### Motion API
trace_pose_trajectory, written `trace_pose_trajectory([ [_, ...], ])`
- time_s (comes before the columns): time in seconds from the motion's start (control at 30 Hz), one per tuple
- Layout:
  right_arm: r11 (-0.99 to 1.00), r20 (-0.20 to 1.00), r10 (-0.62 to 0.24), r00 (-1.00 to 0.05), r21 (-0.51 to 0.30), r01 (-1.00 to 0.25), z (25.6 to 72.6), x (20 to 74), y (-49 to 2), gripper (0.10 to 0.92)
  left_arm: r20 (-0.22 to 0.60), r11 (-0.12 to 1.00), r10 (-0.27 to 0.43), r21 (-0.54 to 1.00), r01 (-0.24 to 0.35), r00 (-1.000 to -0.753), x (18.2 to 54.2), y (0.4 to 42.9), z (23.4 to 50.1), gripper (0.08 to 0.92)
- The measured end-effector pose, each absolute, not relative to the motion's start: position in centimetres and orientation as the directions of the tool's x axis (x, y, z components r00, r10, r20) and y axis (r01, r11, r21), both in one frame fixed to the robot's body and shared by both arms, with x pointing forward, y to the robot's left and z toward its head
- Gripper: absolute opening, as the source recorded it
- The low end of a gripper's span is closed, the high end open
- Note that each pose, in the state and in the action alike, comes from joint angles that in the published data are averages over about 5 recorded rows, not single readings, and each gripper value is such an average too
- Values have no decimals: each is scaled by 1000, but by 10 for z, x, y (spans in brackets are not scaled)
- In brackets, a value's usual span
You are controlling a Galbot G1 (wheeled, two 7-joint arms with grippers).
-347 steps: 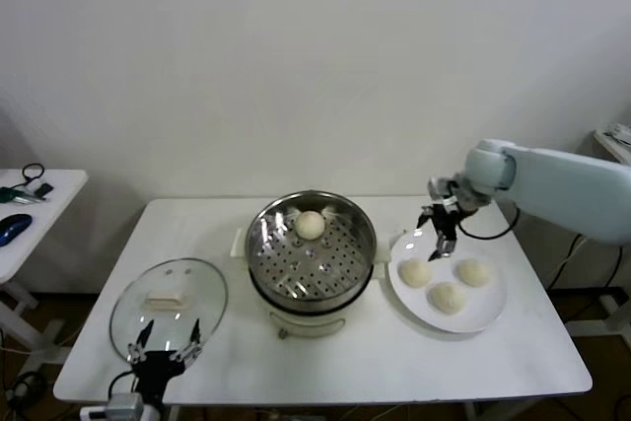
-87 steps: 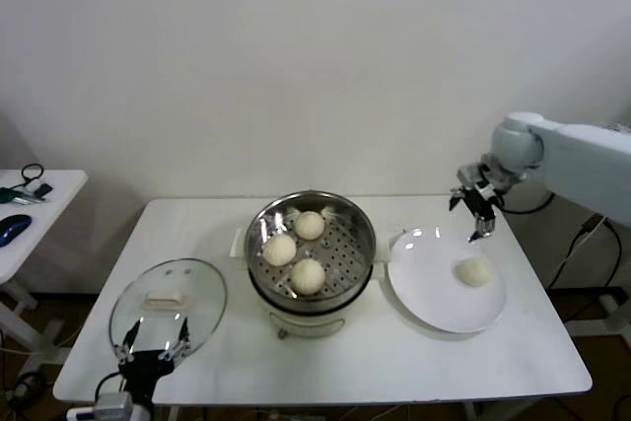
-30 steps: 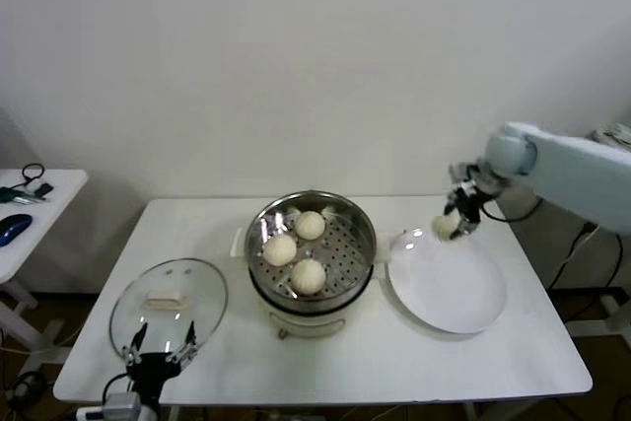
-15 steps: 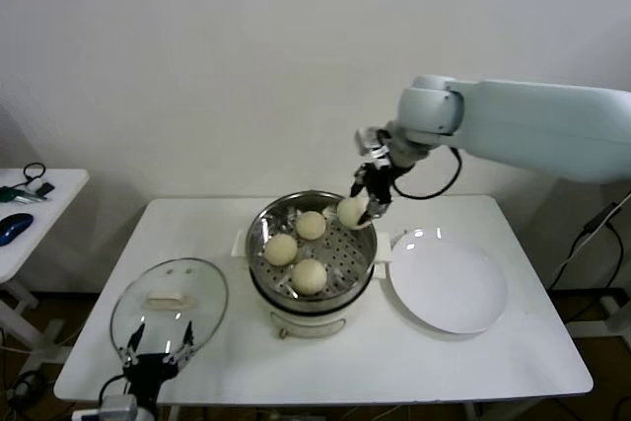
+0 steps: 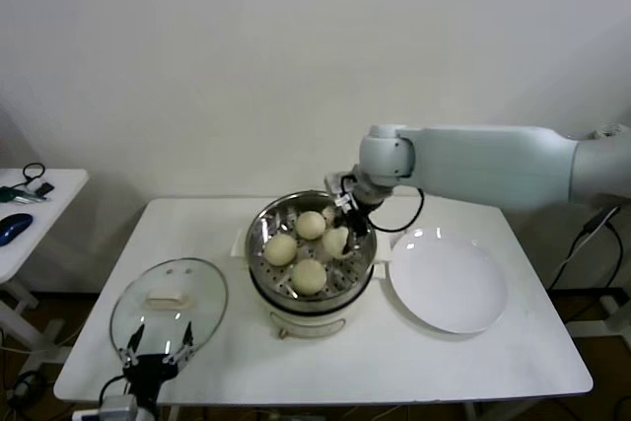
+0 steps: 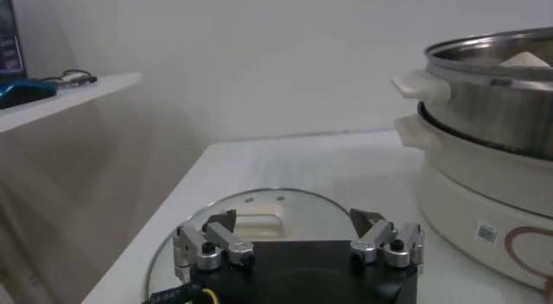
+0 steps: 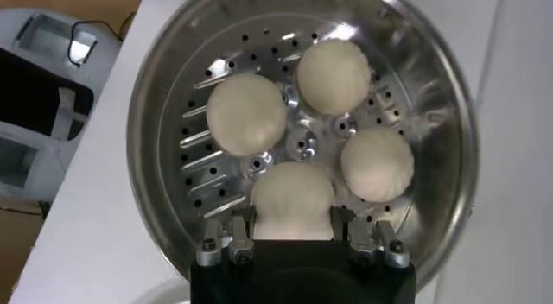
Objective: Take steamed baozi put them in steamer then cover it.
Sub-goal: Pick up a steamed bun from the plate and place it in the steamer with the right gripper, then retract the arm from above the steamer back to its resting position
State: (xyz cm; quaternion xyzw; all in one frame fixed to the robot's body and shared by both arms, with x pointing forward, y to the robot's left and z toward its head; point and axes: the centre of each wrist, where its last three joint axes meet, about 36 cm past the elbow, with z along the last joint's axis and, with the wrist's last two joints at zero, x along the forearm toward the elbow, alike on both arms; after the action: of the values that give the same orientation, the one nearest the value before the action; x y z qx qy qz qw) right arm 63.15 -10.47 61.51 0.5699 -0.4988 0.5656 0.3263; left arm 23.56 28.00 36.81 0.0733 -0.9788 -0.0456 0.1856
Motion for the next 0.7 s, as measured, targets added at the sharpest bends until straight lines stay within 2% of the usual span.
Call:
trace_pose_trajectory([
  [0.37, -301, 971, -184, -150, -201, -932, 593, 635, -95, 610, 357, 985, -163, 113, -131, -920, 236, 281, 368, 823],
  [0.6, -302, 967, -202, -159, -215, -929, 605, 640, -101, 781, 360, 985, -164, 113, -131, -919, 236, 281, 371, 823],
  [0.7, -286, 960, -221, -172, -232, -930, 622, 645, -109, 816, 360, 985, -160, 114, -127, -919, 236, 281, 372, 823],
])
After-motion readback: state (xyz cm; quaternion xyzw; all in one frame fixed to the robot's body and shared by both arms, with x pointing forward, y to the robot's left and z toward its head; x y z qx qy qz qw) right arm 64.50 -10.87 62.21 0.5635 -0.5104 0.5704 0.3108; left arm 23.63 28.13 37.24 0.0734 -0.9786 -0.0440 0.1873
